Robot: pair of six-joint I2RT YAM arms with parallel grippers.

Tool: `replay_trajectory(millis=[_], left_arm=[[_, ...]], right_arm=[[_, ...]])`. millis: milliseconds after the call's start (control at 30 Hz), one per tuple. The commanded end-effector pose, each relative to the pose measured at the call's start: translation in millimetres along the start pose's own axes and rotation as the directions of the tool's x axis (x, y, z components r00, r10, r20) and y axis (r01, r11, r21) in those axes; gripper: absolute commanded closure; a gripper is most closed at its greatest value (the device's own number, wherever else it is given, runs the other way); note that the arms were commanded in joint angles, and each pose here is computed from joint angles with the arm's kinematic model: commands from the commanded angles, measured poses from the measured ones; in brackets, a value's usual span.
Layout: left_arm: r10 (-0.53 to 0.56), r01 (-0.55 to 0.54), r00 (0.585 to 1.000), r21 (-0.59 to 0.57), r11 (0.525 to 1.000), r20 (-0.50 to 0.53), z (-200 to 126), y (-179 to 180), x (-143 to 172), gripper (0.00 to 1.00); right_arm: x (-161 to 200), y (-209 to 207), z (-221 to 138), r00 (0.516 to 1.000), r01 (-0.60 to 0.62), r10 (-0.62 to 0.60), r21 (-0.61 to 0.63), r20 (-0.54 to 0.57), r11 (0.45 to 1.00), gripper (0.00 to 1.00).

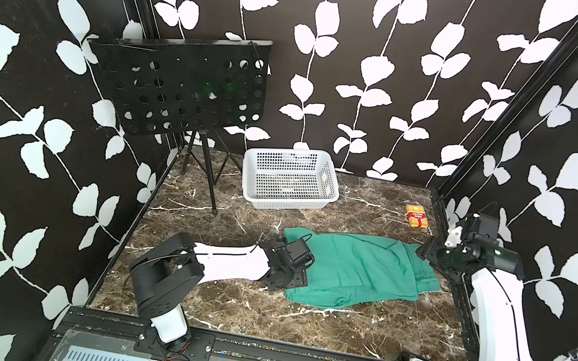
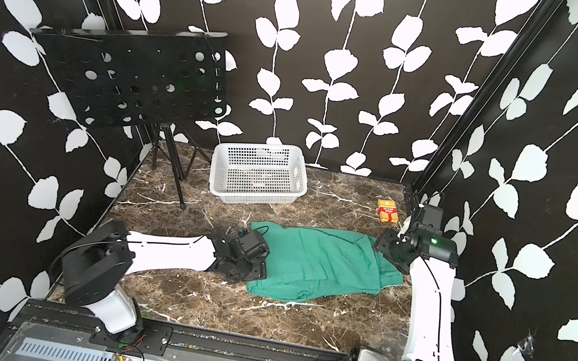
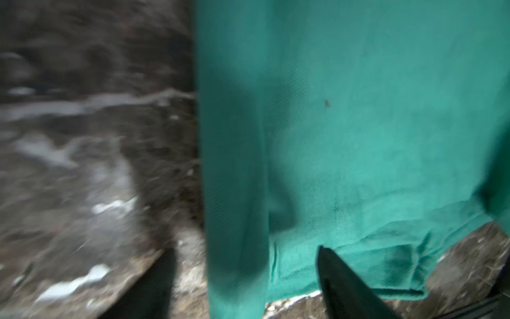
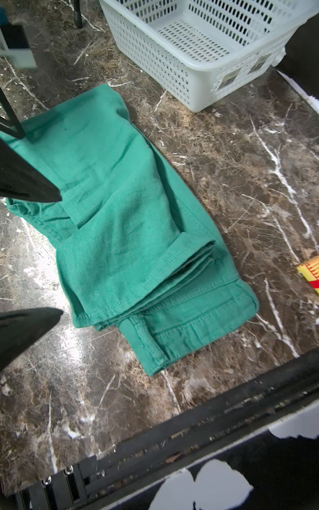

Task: Roll up the long pants
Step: Move the long pant to the center of the board, then adjust the long pant at the center of the board.

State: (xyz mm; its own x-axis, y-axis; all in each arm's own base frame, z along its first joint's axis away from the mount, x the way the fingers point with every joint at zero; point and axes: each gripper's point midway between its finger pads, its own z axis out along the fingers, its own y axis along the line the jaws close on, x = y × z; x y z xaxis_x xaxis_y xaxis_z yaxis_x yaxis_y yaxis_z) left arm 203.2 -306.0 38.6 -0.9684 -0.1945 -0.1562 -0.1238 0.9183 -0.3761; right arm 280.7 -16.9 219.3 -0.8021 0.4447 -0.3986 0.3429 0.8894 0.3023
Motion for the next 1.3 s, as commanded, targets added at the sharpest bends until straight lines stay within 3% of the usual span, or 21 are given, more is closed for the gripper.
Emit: replay_trajectory(millis=[0, 167, 300, 567, 633, 733, 867, 1067, 1200, 1267], left_arm=[[-0.019, 0.02, 1.0, 0.059, 0.998, -0.021, 5.9, -12.9, -1.0, 0.42], [-0.059, 0.06, 0.998, -0.051, 0.997, 0.02, 1.5, 18.1, -8.3, 0.79], [-0.082, 0.092, 0.994, -0.14, 0.986, 0.078, -17.2, 55.8, -24.3, 0.99], [-0.181, 0.214, 0.971, -0.22, 0.952, 0.159, -65.1, 151.9, -51.6, 1.0], [-0.199, 0.236, 0.965, -0.238, 0.942, 0.17, -76.7, 174.3, -52.3, 0.92], [-0.19, 0.241, 0.96, -0.263, 0.934, 0.206, -98.3, 192.6, -55.8, 0.6], [-0.15, 0.212, 0.947, -0.203, 0.956, 0.283, -127.7, 178.5, -71.8, 0.4], [-0.194, 0.205, 0.938, -0.009, 0.979, 0.287, -136.1, 134.4, -89.9, 0.35], [-0.215, 0.211, 0.936, 0.046, 0.976, 0.278, -136.7, 120.3, -96.6, 0.35], [-0.23, 0.221, 0.936, 0.062, 0.973, 0.265, -134.0, 116.7, -97.1, 0.35]], right_arm=[[2.9, 2.5, 4.9, 1.0, -0.001, 0.001, -0.017, -0.003, 1.0, 0.37], [4.7, 2.6, 6.9, 1.0, -0.007, 0.007, -0.014, -0.017, 1.0, 0.37], [11.5, 8.5, 14.6, 0.999, 0.006, -0.008, -0.029, -0.053, 1.0, 0.37], [56.0, 48.8, 47.7, 0.975, 0.076, -0.103, -0.138, -0.197, 0.988, 0.34], [71.0, 65.6, 58.2, 0.961, 0.088, -0.136, -0.199, -0.24, 0.976, 0.31], [89.8, 92.5, 73.3, 0.939, 0.086, -0.18, -0.303, -0.294, 0.949, 0.26], [101.1, 109.3, 91.7, 0.917, 0.115, -0.235, -0.348, -0.324, 0.93, 0.21], [112.1, 113.7, 125.7, 0.899, 0.123, -0.25, -0.34, -0.359, 0.932, 0.18], [117.6, 111.7, 144.9, 0.896, 0.113, -0.243, -0.339, -0.371, 0.934, 0.18], [119.7, 116.1, 151.1, 0.891, 0.096, -0.24, -0.358, -0.384, 0.929, 0.23]])
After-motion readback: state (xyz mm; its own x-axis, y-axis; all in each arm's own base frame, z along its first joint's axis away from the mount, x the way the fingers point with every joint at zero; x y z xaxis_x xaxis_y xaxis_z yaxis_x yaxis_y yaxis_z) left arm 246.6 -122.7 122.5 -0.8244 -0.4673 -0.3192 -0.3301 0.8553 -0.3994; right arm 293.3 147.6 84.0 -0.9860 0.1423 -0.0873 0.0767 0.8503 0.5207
